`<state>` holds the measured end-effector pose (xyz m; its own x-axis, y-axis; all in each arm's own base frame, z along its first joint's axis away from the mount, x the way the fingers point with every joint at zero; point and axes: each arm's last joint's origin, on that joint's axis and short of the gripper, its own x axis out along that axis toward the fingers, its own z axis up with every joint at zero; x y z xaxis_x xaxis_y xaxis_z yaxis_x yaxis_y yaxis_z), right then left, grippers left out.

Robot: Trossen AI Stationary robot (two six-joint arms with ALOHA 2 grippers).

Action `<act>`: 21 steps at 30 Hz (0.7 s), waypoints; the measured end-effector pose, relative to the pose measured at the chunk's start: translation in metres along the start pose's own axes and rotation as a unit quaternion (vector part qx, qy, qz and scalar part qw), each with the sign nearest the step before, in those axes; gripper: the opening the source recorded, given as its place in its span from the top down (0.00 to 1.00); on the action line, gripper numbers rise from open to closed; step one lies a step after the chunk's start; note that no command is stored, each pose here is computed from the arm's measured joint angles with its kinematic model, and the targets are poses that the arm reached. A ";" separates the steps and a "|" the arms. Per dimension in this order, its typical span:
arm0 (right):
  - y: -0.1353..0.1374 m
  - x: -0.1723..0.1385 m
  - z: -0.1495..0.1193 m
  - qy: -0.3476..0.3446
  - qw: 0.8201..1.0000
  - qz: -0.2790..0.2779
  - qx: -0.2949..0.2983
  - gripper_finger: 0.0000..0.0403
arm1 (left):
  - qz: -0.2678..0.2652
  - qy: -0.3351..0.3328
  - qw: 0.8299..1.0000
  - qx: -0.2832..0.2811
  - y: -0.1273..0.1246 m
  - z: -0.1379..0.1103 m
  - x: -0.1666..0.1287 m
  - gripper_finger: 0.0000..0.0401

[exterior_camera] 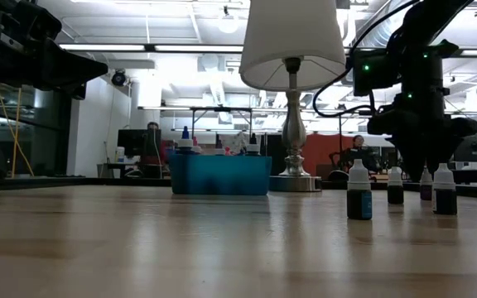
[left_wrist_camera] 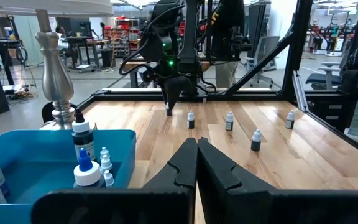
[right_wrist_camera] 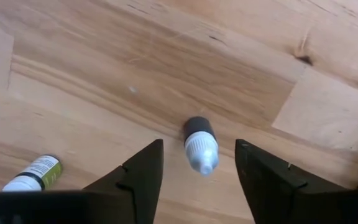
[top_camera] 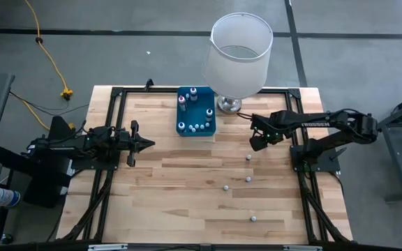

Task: Pick & Place food coloring
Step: Put the small red food coloring bottle into the blue bin

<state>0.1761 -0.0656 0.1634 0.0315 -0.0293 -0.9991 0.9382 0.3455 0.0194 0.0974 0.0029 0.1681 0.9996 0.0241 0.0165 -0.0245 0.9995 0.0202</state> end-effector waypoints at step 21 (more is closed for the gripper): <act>0.000 0.000 0.000 0.002 1.000 0.000 -0.013 0.88 | 0.000 0.000 1.000 0.000 0.000 0.000 0.000 1.00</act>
<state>0.1758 -0.0654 0.1636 0.0305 -0.0261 -0.9992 0.9288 0.3702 0.0187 0.0974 0.0029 0.1681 0.9996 0.0243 0.0166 -0.0247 0.9995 0.0202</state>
